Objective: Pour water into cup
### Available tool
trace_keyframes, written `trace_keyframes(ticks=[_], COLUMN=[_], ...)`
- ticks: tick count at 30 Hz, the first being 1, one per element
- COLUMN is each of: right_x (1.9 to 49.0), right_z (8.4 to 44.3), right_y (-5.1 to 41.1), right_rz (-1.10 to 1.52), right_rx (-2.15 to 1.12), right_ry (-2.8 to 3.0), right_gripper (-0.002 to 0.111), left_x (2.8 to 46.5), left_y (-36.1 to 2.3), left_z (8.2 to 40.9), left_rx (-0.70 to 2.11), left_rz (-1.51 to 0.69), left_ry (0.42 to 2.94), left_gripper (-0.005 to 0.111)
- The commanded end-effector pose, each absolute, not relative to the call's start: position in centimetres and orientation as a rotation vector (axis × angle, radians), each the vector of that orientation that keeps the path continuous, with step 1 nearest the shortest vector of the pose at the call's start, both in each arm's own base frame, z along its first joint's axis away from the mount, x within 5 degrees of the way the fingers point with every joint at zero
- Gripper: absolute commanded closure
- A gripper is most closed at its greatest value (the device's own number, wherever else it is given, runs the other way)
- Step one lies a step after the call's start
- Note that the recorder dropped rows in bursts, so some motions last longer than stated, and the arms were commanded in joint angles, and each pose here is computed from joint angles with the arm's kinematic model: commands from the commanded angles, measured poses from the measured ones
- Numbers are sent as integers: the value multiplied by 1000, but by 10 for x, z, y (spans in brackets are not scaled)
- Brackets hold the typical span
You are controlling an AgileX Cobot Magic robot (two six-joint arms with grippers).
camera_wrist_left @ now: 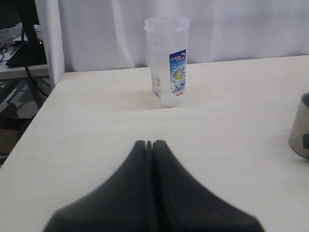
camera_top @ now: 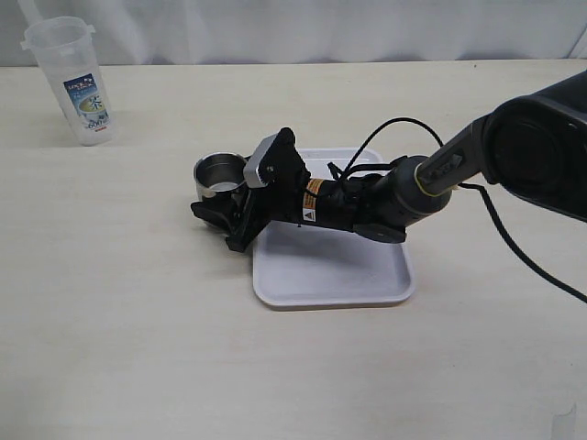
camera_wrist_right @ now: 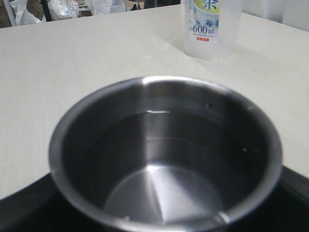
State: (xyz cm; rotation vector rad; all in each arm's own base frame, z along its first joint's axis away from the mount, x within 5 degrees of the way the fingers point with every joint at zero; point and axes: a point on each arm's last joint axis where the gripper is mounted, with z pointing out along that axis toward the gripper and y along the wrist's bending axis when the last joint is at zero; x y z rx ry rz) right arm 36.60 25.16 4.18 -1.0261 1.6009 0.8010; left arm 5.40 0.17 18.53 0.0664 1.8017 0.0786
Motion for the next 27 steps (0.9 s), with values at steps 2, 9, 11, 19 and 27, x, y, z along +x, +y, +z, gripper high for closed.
trace_keyframes(ticks=[2,9,11,19,27], right_x=[365,365,365,365,365], right_z=[39,39,39,39,39], right_y=[250,250,250,250,250], right_rz=[781,781,781,781,781], right_rx=[-1042,-1042,-1042,-1042,-1042], right_ry=[1630,1630,1630,1630,1630], right_gripper=[104,104,104,104,104], left_x=[54,54,54,54,54], left_y=[2,2,2,2,1], left_z=[184,184,184,184,185], left_rx=[77,77,77,77,75], left_rz=[82,82,82,82,80], left_ry=[1801,1801,1801,1801,1793], left_gripper=[107,107,107,107,107])
